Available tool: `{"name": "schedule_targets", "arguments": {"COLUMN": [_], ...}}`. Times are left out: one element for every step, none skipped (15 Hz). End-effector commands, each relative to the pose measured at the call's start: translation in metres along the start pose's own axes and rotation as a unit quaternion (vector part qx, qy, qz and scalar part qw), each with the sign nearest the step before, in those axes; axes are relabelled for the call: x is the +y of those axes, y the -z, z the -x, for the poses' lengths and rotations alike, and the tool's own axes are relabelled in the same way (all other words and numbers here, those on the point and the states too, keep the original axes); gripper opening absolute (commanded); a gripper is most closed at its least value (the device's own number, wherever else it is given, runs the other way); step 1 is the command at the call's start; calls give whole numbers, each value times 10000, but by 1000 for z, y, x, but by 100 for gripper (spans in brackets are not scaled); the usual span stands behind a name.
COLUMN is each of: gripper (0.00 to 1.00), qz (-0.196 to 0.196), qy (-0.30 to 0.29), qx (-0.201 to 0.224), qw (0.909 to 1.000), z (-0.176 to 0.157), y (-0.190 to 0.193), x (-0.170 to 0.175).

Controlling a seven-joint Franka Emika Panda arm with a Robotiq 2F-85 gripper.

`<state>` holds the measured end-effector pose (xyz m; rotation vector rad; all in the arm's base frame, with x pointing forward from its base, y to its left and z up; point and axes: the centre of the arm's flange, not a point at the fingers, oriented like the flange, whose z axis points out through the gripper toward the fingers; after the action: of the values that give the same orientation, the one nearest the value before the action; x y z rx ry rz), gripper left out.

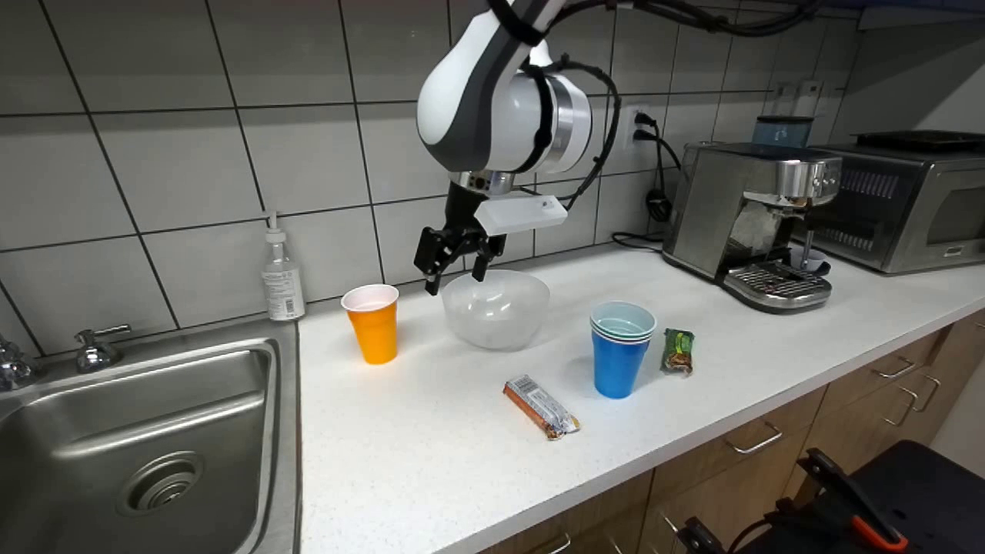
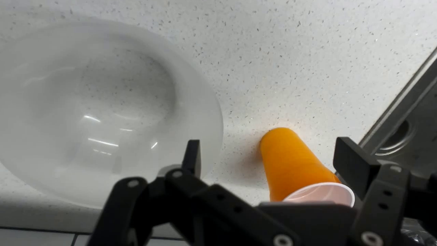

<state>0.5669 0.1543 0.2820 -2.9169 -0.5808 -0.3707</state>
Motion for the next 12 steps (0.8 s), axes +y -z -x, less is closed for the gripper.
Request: {"name": "schedule_targets", "arguments": {"gripper": [100, 100, 100, 100, 100, 100, 100, 100, 100, 100, 100, 100], "qz": [52, 55, 56, 53, 51, 51, 50, 66, 86, 97, 111, 127], "qy": [37, 72, 97, 124, 145, 174, 196, 226, 252, 278, 303, 324], "qx": [135, 151, 161, 180, 198, 213, 230, 243, 252, 267, 277, 290], "qw": [9999, 9998, 9998, 9997, 9997, 9996, 9995, 9994, 9993, 9992, 9991, 9990], "z": [-23, -26, -30, -34, -38, -43, -47, -51, -54, -58, -62, -66], "y": [-7, -9, -10, -11, -13, -15, -16, -17, -18, -19, -21, -23], "x": [-5, -6, -7, -8, -9, -10, -10, -11, -11, -11, -11, -11]}}
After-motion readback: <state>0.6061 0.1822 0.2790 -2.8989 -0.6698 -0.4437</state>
